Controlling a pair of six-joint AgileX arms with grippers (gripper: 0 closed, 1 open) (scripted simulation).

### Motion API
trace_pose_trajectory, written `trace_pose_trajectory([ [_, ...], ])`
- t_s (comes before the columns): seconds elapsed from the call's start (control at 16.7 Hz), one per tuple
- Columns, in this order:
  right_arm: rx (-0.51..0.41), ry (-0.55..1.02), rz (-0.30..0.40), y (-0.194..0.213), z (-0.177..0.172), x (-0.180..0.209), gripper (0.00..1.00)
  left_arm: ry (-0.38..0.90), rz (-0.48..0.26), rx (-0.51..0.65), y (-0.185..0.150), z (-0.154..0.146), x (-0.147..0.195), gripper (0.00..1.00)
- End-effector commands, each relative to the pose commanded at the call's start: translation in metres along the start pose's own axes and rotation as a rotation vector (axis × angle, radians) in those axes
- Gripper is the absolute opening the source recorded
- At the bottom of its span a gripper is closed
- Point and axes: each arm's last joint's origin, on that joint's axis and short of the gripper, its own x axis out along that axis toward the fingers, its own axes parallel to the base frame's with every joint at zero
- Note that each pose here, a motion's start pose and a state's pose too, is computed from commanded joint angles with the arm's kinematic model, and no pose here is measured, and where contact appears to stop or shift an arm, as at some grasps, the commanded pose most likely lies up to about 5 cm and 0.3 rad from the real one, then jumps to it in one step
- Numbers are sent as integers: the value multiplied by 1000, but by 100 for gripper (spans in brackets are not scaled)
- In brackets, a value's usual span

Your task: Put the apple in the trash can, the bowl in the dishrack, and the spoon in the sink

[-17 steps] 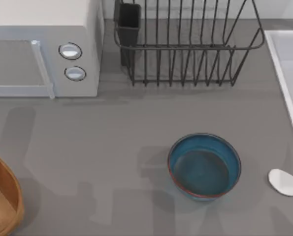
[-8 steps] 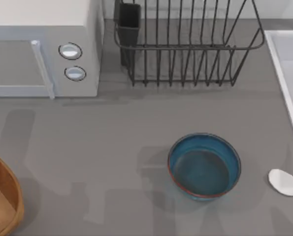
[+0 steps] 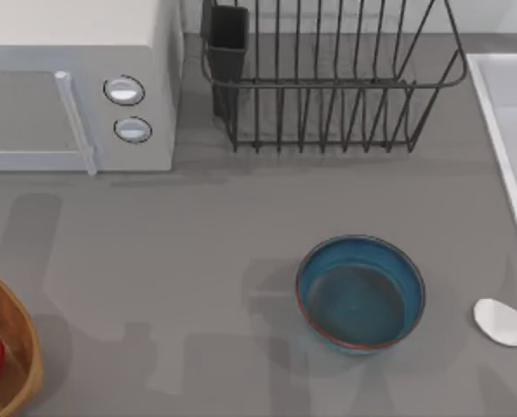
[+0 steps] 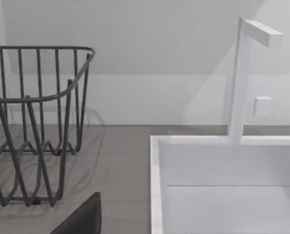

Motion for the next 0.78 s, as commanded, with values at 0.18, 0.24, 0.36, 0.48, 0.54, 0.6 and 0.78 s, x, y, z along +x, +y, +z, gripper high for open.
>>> trace_pose_trajectory([
  [0.18,0,0,0,0,0,0,100,0,0,0,0,0,0,100],
  [0.24,0,0,0,0,0,0,100,0,0,0,0,0,0,100],
  [0.36,0,0,0,0,0,0,100,0,0,0,0,0,0,100],
  [0.48,0,0,0,0,0,0,100,0,0,0,0,0,0,100],
  [0.54,0,0,0,0,0,0,100,0,0,0,0,0,0,100],
  [0.6,0,0,0,0,0,0,100,0,0,0,0,0,0,100],
  [0.78,0,0,0,0,0,0,100,0,-4,4,0,0,0,100],
])
